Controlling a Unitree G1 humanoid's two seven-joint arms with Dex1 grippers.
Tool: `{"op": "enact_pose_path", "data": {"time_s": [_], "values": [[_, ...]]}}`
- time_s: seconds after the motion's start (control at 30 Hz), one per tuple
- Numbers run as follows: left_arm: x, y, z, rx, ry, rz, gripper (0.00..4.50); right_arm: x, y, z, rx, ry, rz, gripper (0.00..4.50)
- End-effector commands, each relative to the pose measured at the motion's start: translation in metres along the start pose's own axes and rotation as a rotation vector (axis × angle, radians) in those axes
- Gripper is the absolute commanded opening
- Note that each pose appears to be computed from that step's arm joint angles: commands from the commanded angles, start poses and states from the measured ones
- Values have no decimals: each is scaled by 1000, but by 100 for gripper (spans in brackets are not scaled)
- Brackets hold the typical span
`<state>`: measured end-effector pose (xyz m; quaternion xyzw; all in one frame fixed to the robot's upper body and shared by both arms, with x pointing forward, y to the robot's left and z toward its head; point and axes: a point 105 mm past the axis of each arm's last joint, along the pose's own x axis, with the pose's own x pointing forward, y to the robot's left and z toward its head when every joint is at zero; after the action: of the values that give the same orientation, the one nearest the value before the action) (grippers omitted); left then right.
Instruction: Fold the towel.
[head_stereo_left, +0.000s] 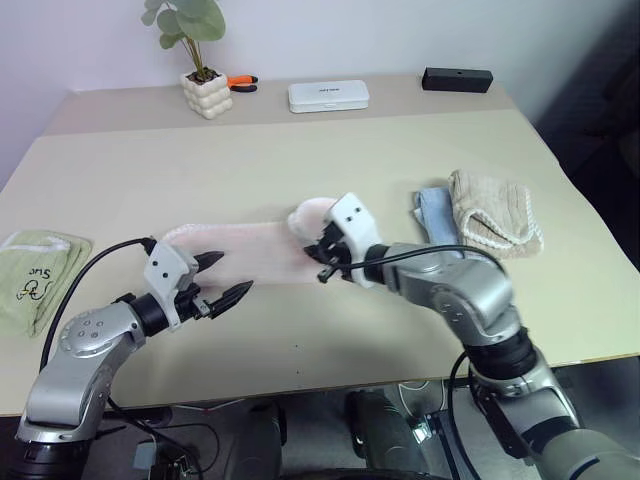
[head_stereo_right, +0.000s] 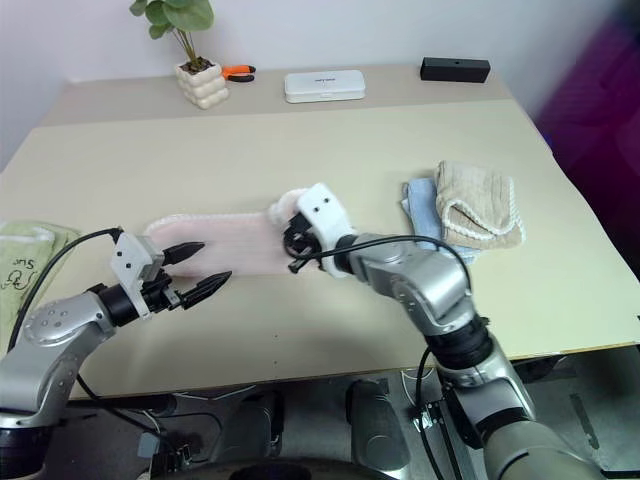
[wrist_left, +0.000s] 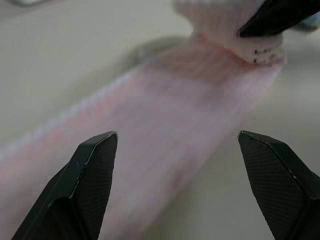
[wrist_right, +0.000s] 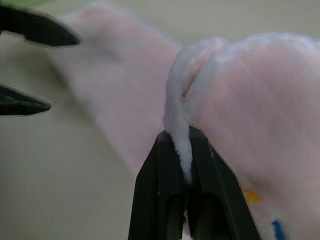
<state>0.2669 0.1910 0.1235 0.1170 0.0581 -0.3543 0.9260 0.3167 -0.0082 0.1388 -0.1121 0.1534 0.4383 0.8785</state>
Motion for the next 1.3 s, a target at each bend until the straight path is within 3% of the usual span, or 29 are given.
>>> {"op": "enact_pose_path", "data": {"time_s": [0.03, 0.17, 0.2, 0.27, 0.43, 0.53, 0.63, 0.73, 0.77, 0.87, 1.0, 1.07, 1.27, 1.3], "values": [[-5, -4, 6, 55, -13, -5, 394, 13, -1, 8, -41, -41, -18, 2], [-6, -9, 1, 52, 1, -15, 394, 15, 3, 8, -28, -49, 24, 2], [-6, -10, -1, 51, 5, -17, 394, 15, 5, 8, -25, -50, 41, 29], [-5, -11, -4, 49, 13, -20, 394, 9, 11, 11, -37, -72, 89, 98], [-4, -9, -7, 45, 16, -19, 394, -13, 8, 30, -72, -164, 114, 341], [-4, -6, -8, 39, 14, -12, 394, -29, -8, 42, -33, -231, 82, 328], [-2, -5, -9, 16, 1, -1, 394, -31, -42, 38, 3, -228, -49, 198], [1, -7, -10, -29, -21, 14, 394, -18, -55, 27, -39, -193, -96, 38], [2, -9, -11, -44, -28, 17, 394, -11, -56, 23, -34, -191, -97, 6], [4, -12, -12, -69, -38, 25, 394, 4, -51, 11, -60, -168, -75, 6], [-5, -6, -22, -106, -27, 118, 394, 31, -27, -38, -99, -30, 22, 6], [-11, -3, -25, -114, -22, 168, 394, 33, -27, -48, -116, -2, 9, 6], [-33, 4, -29, -226, -32, 303, 394, 4, -44, 13, -161, -232, -12, 6], [-37, 7, -30, -261, -35, 335, 394, -4, -45, 23, -209, -258, -3, 29]]}}
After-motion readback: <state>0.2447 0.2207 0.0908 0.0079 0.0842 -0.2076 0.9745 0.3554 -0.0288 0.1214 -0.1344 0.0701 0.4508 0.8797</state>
